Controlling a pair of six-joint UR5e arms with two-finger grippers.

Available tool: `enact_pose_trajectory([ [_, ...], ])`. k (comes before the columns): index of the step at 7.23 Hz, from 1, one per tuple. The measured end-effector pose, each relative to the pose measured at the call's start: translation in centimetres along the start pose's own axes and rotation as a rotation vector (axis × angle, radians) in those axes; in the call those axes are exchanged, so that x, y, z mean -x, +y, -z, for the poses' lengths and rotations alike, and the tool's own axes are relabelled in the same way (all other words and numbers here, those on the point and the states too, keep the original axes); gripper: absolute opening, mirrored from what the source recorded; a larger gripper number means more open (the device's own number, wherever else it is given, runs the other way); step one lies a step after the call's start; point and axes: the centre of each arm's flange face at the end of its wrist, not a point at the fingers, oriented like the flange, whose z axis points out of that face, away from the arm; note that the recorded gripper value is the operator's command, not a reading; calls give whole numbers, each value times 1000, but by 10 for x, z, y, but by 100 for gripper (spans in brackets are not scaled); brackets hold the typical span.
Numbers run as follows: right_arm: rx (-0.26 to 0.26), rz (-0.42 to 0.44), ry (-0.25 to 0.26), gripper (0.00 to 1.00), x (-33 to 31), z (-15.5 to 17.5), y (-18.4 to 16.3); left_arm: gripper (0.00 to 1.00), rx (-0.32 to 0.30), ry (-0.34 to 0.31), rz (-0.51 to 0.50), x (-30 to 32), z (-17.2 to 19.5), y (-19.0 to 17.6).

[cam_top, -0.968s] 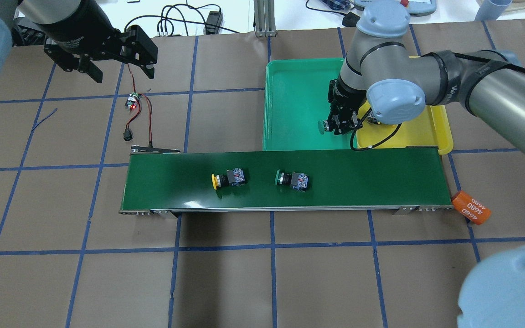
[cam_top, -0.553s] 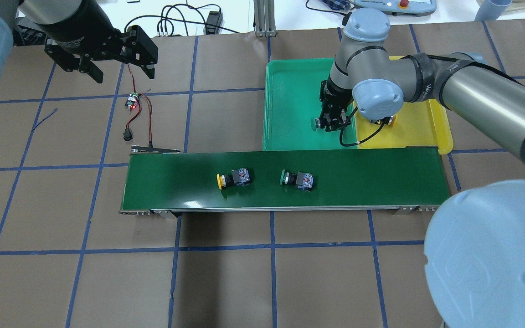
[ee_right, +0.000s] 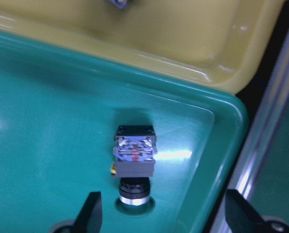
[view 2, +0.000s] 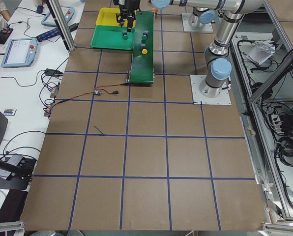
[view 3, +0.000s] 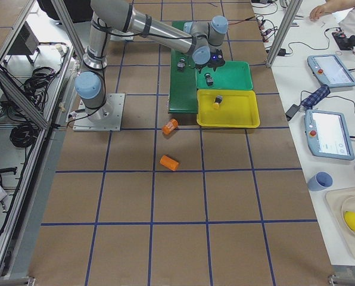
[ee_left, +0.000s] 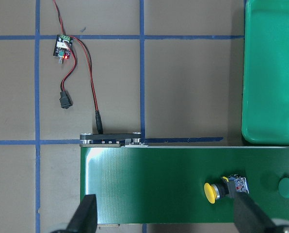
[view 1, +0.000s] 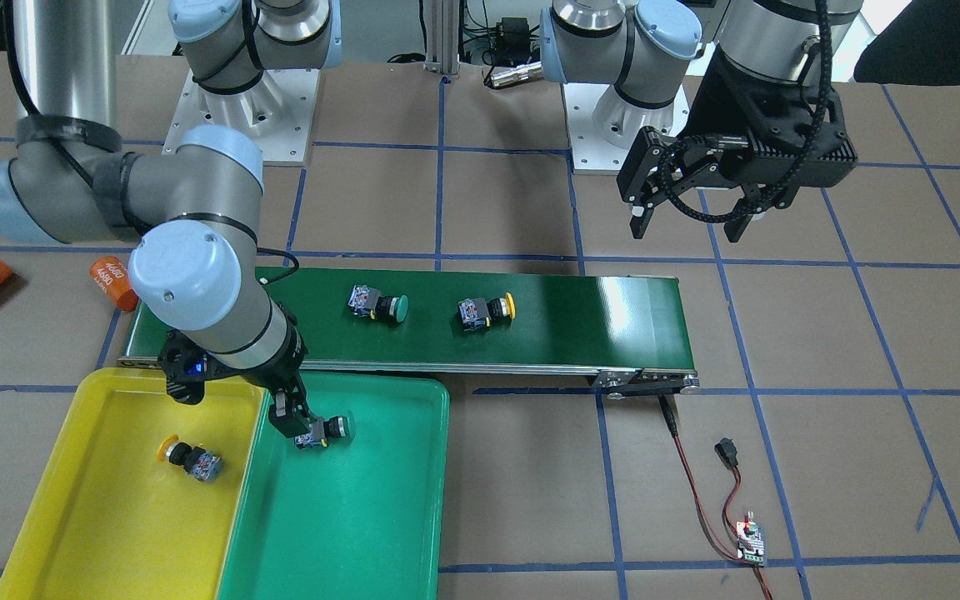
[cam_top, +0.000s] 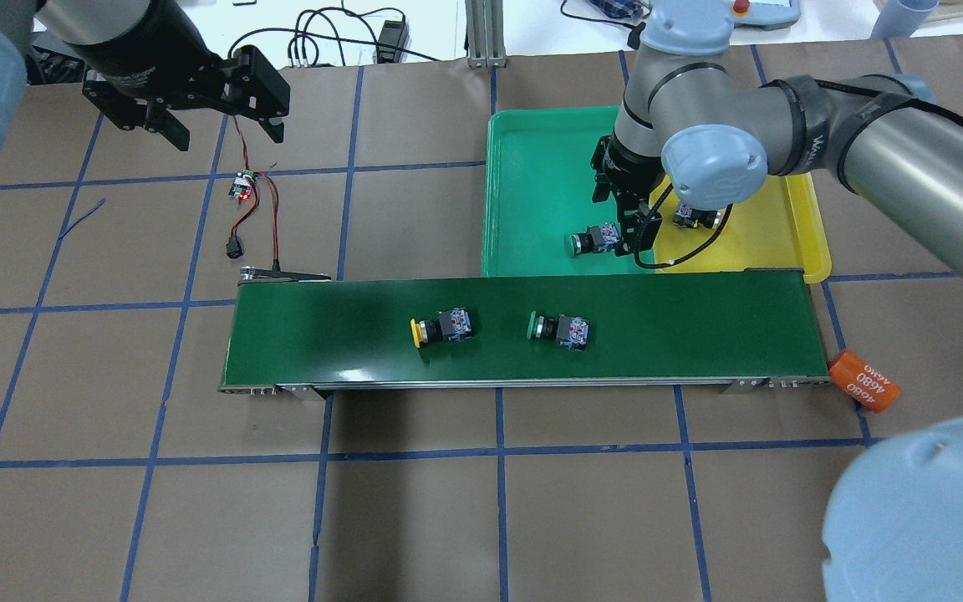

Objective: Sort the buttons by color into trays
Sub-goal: 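Return right gripper to belt and grasp the next green-capped button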

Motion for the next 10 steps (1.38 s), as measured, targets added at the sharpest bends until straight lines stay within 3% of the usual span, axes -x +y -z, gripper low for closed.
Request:
enact_pose_trajectory([
  [2, 19, -69, 102, 100, -46, 23, 9, 100, 0, 0, 0, 0, 0, 0],
  [3, 23, -111, 135, 100, -65, 14, 11, 100, 0, 0, 0, 0, 0, 0],
  [4, 23, -141, 136, 100, -78, -1, 12, 100, 0, 0, 0, 0, 0, 0],
  [7, 23, -198, 66, 100, -91, -27, 16, 100, 0, 1, 0, 0, 0, 0],
  [10, 25, -198, 89, 100, -102, -45, 37, 100, 1, -1, 0, 0, -1, 0],
])
